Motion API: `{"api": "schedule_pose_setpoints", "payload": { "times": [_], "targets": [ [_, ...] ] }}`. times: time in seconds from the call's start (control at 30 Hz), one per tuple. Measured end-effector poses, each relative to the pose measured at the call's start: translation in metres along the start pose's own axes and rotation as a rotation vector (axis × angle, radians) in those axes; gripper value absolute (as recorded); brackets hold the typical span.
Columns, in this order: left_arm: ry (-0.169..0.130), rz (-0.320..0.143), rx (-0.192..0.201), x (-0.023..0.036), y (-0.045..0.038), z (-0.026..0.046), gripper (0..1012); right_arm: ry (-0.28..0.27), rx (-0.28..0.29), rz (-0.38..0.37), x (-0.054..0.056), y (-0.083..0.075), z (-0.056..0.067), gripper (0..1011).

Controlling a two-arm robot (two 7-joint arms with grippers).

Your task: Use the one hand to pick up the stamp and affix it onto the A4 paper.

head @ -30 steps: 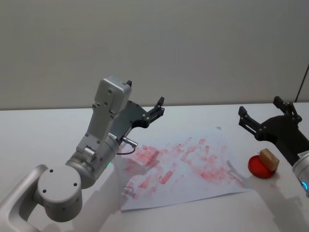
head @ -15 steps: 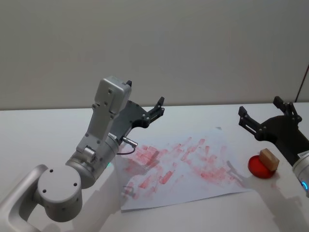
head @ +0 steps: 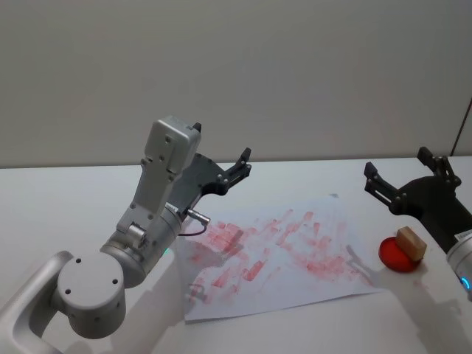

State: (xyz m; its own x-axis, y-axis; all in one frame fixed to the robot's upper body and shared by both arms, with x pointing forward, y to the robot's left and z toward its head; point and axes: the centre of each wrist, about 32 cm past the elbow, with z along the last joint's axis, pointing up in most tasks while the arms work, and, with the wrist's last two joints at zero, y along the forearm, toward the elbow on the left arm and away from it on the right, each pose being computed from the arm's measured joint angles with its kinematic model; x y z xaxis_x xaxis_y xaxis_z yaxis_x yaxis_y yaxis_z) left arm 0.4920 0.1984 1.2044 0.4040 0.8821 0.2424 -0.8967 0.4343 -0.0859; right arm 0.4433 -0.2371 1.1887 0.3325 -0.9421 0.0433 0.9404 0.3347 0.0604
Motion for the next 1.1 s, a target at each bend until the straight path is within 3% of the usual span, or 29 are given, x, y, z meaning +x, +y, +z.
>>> {"api": "schedule_pose_setpoints", "payload": {
  "times": [0.27,0.43,0.83,1.1],
  "targets": [
    [0.000,0.000,0.000,0.0000,0.0000,0.0000,1001,0.000,-0.006,-0.002,0.002,-0.003,-0.001,1001],
    [0.000,0.000,0.000,0.0000,0.0000,0.0000,1001,0.004,-0.022,-0.017,0.008,-0.012,-0.004,1001],
    [0.000,0.000,0.000,0.0000,0.0000,0.0000,1001,0.030,-0.144,-0.109,0.029,-0.056,-0.020,1001],
    [0.000,0.000,0.000,0.0000,0.0000,0.0000,1001,0.029,-0.211,-0.129,0.040,-0.067,-0.026,1001]
  ]
}}
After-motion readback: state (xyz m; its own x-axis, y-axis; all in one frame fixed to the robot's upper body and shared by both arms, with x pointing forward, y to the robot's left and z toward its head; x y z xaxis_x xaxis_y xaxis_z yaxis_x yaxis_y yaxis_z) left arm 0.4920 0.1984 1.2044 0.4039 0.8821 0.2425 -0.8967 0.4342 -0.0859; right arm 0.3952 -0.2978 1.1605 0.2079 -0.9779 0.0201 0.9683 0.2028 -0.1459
